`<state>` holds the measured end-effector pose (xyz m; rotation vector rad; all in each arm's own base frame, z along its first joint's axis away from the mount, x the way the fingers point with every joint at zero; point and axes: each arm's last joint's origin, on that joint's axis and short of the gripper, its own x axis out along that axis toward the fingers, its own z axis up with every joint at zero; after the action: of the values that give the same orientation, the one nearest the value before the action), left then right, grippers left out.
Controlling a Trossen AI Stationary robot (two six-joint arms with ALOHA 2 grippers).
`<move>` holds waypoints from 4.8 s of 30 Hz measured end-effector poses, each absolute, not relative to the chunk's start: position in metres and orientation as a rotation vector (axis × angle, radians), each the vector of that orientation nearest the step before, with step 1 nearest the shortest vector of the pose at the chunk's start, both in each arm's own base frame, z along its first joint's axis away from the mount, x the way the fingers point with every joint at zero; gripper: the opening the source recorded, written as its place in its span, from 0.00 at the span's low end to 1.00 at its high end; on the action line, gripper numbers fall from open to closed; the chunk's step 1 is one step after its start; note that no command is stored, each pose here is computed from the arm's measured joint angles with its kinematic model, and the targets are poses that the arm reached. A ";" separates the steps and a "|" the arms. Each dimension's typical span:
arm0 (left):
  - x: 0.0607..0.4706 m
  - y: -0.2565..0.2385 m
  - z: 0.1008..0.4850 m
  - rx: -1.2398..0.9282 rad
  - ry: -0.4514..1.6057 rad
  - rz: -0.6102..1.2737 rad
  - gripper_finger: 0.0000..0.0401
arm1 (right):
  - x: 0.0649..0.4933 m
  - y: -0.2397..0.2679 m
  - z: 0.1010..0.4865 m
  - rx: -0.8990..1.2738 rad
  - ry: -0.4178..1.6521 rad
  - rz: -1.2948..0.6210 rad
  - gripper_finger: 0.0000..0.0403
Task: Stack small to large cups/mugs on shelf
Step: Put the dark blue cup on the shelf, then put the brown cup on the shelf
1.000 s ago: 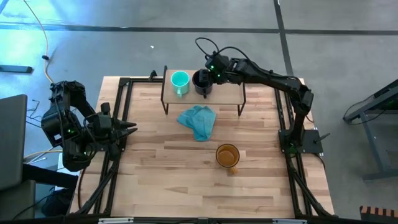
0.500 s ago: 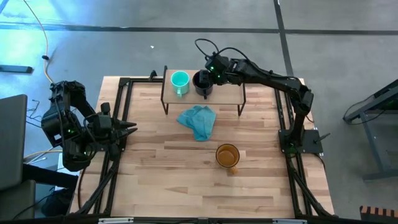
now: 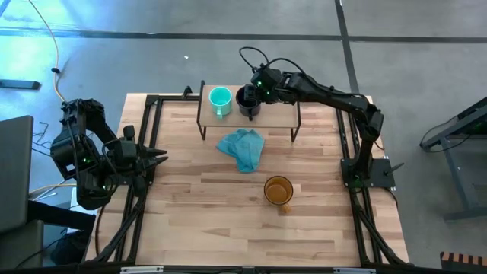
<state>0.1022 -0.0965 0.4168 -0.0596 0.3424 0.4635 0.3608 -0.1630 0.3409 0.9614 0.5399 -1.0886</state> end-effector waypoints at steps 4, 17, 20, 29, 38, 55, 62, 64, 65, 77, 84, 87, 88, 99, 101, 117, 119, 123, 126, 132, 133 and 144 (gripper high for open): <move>0.102 -0.096 0.417 -0.059 0.343 0.463 0.16 | 0.361 -0.161 0.340 0.959 0.543 -1.094 0.00; 0.102 -0.096 0.417 -0.053 0.346 0.463 0.16 | 0.361 -0.161 0.341 0.981 0.526 -1.104 0.10; 0.102 -0.096 0.417 -0.053 0.346 0.463 0.16 | 0.361 -0.161 0.341 0.976 0.525 -1.103 0.11; 0.102 -0.096 0.417 -0.054 0.348 0.462 0.16 | 0.361 -0.161 0.341 0.971 0.530 -1.101 0.09; 0.102 -0.096 0.417 -0.056 0.348 0.462 0.16 | 0.360 -0.161 0.340 0.963 0.539 -1.099 0.09; 0.102 -0.096 0.417 -0.050 0.349 0.461 0.16 | 0.360 -0.162 0.340 0.924 0.563 -1.082 0.09; 0.102 -0.096 0.417 -0.051 0.349 0.461 0.16 | 0.360 -0.161 0.340 0.911 0.571 -1.077 0.09; 0.102 -0.096 0.417 -0.051 0.349 0.461 0.16 | 0.360 -0.161 0.340 0.910 0.572 -1.076 0.09; 0.102 -0.096 0.417 -0.051 0.349 0.461 0.16 | 0.360 -0.161 0.340 0.909 0.572 -1.076 0.09; 0.102 -0.096 0.417 -0.052 0.348 0.461 0.16 | 0.361 -0.162 0.340 0.893 0.575 -1.065 0.10; 0.102 -0.096 0.417 -0.052 0.348 0.461 0.16 | 0.362 -0.162 0.341 0.894 0.563 -1.061 0.17; 0.102 -0.096 0.417 -0.052 0.348 0.461 0.16 | 0.362 -0.162 0.341 0.897 0.562 -1.062 0.18; 0.102 -0.096 0.417 -0.052 0.348 0.461 0.16 | 0.362 -0.162 0.341 0.897 0.562 -1.062 0.18; 0.102 -0.096 0.417 -0.053 0.348 0.461 0.16 | 0.362 -0.162 0.341 0.897 0.562 -1.063 0.18; 0.102 -0.096 0.417 -0.053 0.348 0.461 0.16 | 0.362 -0.162 0.341 0.897 0.562 -1.063 0.18; 0.102 -0.097 0.417 -0.057 0.346 0.461 0.16 | 0.361 -0.162 0.356 0.860 0.533 -1.053 0.18; 0.102 -0.097 0.417 -0.057 0.346 0.461 0.16 | 0.360 -0.162 0.361 0.851 0.528 -1.053 0.18; 0.102 -0.097 0.417 -0.057 0.346 0.461 0.16 | 0.356 -0.161 0.368 0.829 0.545 -1.071 0.18; 0.102 -0.097 0.417 -0.058 0.346 0.461 0.16 | 0.352 -0.159 0.370 0.819 0.575 -1.090 0.18; 0.102 -0.097 0.417 -0.057 0.346 0.460 0.16 | 0.348 -0.156 0.385 0.786 0.578 -1.078 0.18; 0.102 -0.097 0.417 -0.058 0.346 0.461 0.16 | 0.348 -0.154 0.391 0.772 0.563 -1.076 0.18; 0.102 -0.097 0.416 -0.083 0.376 0.447 0.16 | 0.295 -0.117 0.469 0.562 0.471 -1.117 0.18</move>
<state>0.1022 -0.0973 0.4158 -0.0826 0.3758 0.4466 0.2955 -0.1174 0.4687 0.5618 0.4708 -1.1170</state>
